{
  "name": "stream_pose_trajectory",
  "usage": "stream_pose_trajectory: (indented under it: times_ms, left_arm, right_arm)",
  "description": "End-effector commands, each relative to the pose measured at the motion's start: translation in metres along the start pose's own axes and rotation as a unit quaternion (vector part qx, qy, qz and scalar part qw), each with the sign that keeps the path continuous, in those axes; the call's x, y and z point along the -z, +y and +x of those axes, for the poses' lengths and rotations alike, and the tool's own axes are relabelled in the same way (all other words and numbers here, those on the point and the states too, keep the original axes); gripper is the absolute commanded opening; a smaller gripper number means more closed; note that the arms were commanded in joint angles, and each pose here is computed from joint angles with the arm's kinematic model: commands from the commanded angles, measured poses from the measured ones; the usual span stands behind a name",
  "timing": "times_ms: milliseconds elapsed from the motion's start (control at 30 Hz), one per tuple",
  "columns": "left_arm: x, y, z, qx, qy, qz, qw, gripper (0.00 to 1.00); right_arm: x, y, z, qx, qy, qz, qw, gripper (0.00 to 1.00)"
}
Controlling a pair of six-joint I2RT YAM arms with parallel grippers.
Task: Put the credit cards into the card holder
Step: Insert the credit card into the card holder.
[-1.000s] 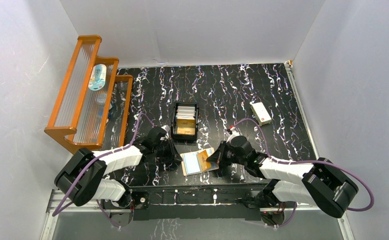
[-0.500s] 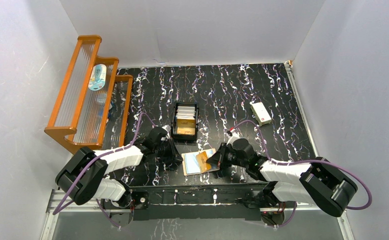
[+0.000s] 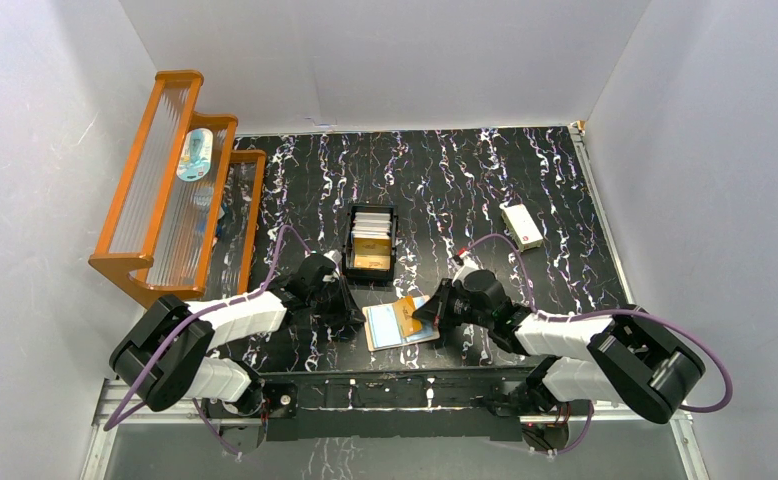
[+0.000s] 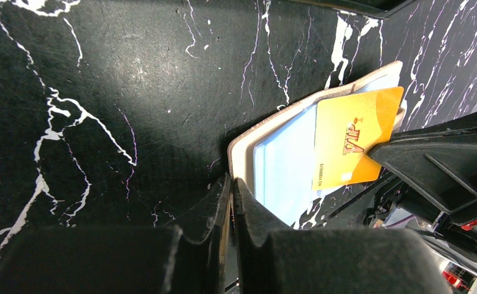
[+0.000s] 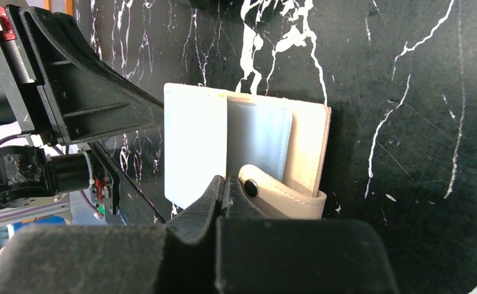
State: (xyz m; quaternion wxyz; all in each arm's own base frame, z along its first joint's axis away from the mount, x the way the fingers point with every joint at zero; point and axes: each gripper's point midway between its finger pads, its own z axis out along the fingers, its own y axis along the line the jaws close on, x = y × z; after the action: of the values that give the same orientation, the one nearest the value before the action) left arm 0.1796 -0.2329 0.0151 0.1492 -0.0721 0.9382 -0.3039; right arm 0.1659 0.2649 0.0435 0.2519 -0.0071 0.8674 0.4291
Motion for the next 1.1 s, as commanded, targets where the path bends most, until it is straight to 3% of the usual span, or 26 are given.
stream_pose_trajectory:
  times_ms: [0,100,1067]
  left_arm:
    - [0.001,0.028,0.009,0.002,0.007,-0.057,0.998,0.06]
    - [0.001,0.031,0.007,-0.002,0.003,-0.067,0.998,0.06]
    - [0.001,0.03,0.013,0.002,0.009,-0.065,0.998,0.06]
  right_arm:
    - [-0.002,0.003,0.003,-0.02,0.001,-0.02,1.0,0.0]
    - [0.002,0.002,0.009,-0.056,-0.003,-0.031,0.998,0.0]
    - [-0.004,0.018,0.001,-0.086,-0.021,-0.068,0.994,0.02]
